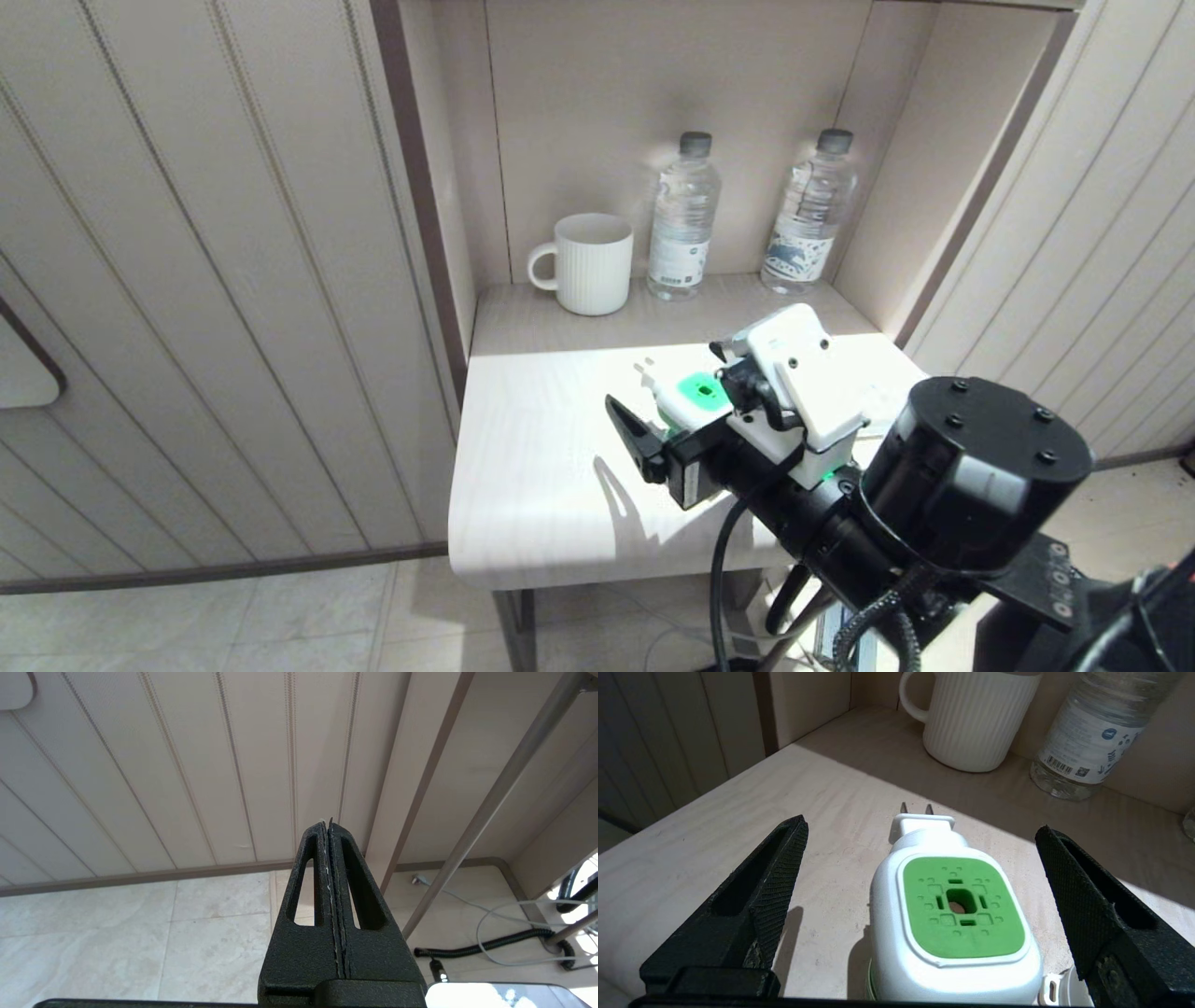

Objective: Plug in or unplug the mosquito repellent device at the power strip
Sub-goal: Pick up the mosquito repellent liquid

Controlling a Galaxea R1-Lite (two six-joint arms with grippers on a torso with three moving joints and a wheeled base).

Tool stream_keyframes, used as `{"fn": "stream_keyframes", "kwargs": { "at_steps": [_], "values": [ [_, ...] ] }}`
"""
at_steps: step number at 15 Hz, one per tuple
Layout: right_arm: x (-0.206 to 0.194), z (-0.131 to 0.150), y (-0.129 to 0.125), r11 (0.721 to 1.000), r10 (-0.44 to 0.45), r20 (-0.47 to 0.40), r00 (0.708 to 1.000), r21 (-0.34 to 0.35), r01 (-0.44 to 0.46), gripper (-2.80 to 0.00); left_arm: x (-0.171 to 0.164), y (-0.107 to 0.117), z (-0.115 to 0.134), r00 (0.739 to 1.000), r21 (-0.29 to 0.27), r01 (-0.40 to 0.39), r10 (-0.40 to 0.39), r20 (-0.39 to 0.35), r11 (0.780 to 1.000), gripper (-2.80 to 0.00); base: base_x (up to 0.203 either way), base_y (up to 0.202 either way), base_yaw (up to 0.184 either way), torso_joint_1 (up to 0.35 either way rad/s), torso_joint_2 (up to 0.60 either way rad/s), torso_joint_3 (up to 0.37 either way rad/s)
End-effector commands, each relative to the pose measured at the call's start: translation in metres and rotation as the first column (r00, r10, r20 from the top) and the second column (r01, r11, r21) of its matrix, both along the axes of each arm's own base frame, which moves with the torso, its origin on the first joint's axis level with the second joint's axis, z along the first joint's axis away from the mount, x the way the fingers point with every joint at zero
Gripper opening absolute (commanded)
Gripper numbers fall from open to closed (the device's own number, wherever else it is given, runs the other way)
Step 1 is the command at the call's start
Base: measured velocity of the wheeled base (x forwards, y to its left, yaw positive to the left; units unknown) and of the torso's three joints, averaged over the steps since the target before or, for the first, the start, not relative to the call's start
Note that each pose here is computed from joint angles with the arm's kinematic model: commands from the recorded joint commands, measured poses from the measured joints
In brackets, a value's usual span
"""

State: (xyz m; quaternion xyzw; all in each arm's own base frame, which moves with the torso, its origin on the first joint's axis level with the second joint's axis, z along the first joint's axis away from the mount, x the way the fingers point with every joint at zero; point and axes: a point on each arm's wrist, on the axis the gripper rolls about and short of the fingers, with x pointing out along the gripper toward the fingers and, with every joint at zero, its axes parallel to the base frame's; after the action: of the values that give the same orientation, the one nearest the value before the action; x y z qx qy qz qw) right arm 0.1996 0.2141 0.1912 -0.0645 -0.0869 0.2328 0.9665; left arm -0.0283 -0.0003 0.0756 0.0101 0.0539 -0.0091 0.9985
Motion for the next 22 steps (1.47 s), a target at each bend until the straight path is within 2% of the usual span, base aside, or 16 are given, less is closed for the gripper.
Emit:
{"fn": "stream_keyframes", "kwargs": {
  "at_steps": [1, 9, 22],
  "values": [
    [-0.002, 0.001, -0.002, 1.000, 0.011, 0.005, 1.000, -0.001, -0.011, 0.00, 0.000, 0.000, 0.000, 1.000, 0.000, 0.000, 0.000, -0.001, 1.000, -2.80, 0.000, 0.000, 0.000, 0.000, 0.00, 0.000],
    [-0.011, 0.001, -0.009, 0.998, 0.048, -0.016, 0.999, -0.029, -0.048, 0.00, 0.000, 0.000, 0.000, 1.000, 0.000, 0.000, 0.000, -0.001, 1.000, -2.80, 0.000, 0.000, 0.000, 0.000, 0.00, 0.000],
    [-0.012, 0.010, -0.010, 0.998, 0.054, -0.001, 0.999, -0.017, -0.054, 0.00, 0.000, 0.000, 0.000, 1.000, 0.000, 0.000, 0.000, -0.002, 1.000, -2.80, 0.000, 0.000, 0.000, 0.000, 0.00, 0.000]
  ]
}}
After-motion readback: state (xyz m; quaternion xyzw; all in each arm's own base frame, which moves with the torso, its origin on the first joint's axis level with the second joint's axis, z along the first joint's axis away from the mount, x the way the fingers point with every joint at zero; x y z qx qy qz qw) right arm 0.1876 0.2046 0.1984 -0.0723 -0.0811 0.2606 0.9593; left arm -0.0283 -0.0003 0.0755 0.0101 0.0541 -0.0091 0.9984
